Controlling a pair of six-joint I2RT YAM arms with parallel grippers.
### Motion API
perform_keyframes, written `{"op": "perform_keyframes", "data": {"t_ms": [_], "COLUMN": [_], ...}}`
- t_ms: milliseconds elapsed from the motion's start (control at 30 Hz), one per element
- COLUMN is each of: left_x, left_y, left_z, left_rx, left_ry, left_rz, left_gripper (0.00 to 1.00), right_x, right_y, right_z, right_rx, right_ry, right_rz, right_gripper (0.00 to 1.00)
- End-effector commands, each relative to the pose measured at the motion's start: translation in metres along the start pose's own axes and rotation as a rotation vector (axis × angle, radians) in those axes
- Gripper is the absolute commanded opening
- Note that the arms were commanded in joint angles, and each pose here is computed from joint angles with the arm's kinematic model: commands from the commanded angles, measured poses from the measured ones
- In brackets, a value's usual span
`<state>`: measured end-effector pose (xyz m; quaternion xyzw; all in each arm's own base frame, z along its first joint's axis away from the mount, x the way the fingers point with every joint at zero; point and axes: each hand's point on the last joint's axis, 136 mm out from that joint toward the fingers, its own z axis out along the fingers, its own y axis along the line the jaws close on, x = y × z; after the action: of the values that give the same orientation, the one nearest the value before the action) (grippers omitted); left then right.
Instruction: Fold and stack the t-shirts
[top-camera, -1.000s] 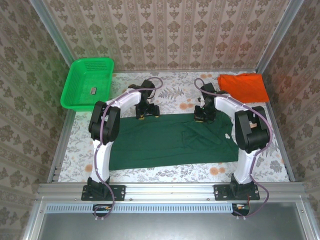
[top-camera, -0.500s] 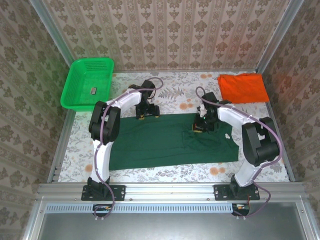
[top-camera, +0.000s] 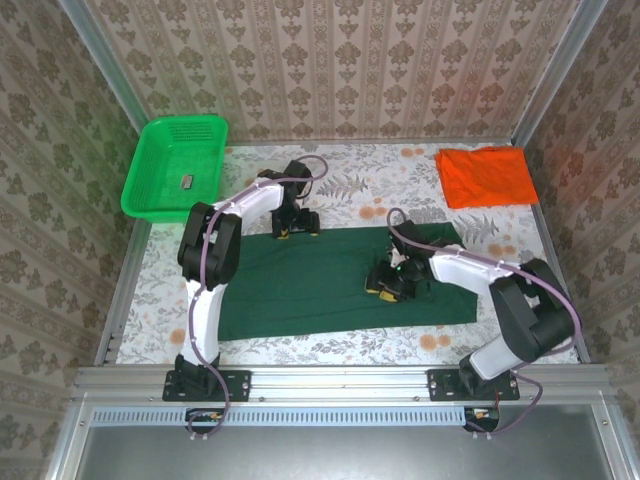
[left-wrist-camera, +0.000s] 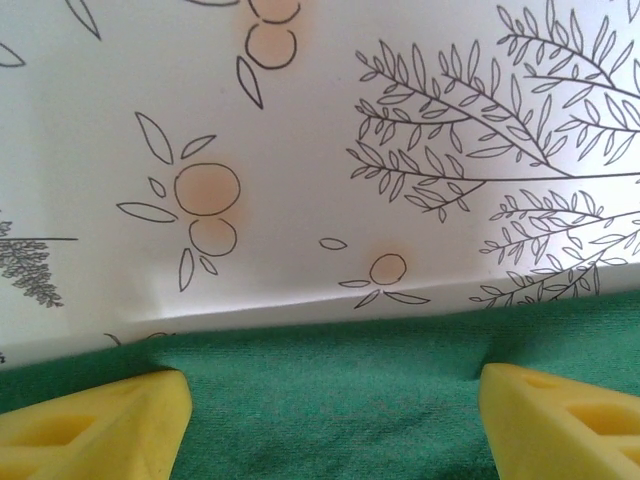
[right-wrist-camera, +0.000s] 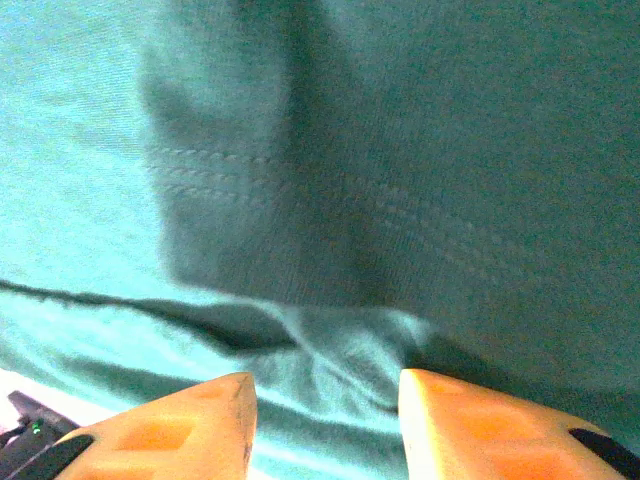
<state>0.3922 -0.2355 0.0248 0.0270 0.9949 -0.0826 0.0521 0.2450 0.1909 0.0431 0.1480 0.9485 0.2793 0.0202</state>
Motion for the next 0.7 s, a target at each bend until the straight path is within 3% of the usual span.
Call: {"op": "perform_keyframes", "data": {"t_ms": [0,100,267,400,533,667], "left_x": [0.014,0.011,0.006,0.005,0.008,0.010], "left_y": [0.015,0.013,0.012,0.012,0.014,0.015], "left_z": [0.007,0.000,-0.015,-0.020,-0.018,-0.017], "left_rx": [-0.058,-0.055,-0.053,-0.053,-0.061,-0.064], "left_ry": [0.041,0.021,-0.016,-0.029,-0.023,-0.019], "left_rz": [0.019,0.022,0.027,0.031,0.034,0.030], "left_gripper": [0.79,0.79,0.79,0.79,0.80,0.79], "right_x": [-0.029,-0.054,-0.076,-0.087,-0.087,-0.066], "right_y": [0.024,0.018,0.010,0.007,0.012,0.018], "right_z": [-0.036,-0.057,-0.059,-0.033,-0.005,0.027], "right_rx": [-0.212,-0.286,-0.228,-0.171,-0.123,-0.057], "right_ry": [-0.130,-0.228,-0.268,-0.210,-0.155,-0.023], "right_rz": [0.114,0.219,0.219,0.211,0.170,0.100], "right_gripper": [0.48,0.48,0.35,0.23,0.21,0.18]}}
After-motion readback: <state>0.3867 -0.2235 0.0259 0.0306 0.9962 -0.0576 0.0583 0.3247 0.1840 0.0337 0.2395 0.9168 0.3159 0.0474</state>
